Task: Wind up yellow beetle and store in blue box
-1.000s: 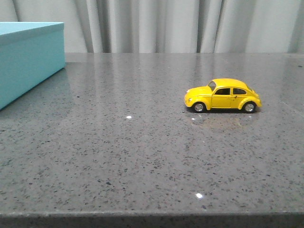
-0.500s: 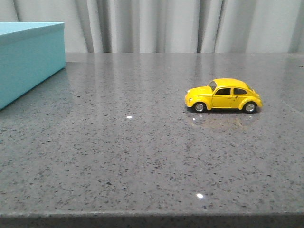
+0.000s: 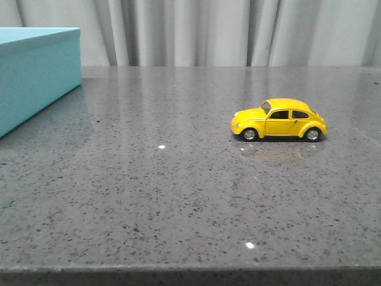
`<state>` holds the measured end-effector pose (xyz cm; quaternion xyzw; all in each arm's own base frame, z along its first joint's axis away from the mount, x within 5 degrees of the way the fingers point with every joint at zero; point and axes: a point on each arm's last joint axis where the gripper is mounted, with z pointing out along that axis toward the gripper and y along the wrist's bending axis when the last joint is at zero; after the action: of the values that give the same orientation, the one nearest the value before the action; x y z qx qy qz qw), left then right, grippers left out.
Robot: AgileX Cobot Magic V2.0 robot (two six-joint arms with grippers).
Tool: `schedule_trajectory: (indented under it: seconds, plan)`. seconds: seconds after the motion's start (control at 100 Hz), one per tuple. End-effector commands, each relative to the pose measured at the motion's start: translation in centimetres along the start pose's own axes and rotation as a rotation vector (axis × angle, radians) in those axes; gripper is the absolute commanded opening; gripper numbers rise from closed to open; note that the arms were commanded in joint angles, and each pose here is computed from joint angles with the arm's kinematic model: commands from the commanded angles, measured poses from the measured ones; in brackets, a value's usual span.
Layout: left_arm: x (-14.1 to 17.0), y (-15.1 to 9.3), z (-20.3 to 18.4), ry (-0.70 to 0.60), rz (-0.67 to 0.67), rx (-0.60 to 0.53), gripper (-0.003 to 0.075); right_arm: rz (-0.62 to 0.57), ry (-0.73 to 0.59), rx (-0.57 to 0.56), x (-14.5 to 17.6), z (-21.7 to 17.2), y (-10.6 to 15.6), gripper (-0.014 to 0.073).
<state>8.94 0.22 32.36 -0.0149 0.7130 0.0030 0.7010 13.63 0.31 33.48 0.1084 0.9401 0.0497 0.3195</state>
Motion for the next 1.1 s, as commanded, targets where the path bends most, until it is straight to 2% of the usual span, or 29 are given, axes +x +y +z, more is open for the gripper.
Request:
schedule_trajectory:
  seconds: [0.0,0.37,0.82,1.09]
  plan:
    - [-1.8,-0.1,0.0,-0.098,-0.020,0.007,0.0356,0.010,-0.041,-0.013,-2.2,-0.9,0.5,0.0436]
    - [-1.8,-0.1,0.0,-0.098,-0.020,0.007,0.0356,0.026,0.039,-0.082,-6.0,1.0,3.8,0.0436]
    - [-1.8,-0.1,0.0,-0.098,-0.020,0.007,0.0356,-0.097,0.189,-0.183,-7.8,5.4,12.5,0.0439]
    - [-1.8,-0.1,0.0,-0.098,-0.020,0.007,0.0356,-0.117,0.259,-0.168,-8.3,8.1,16.6,0.0439]
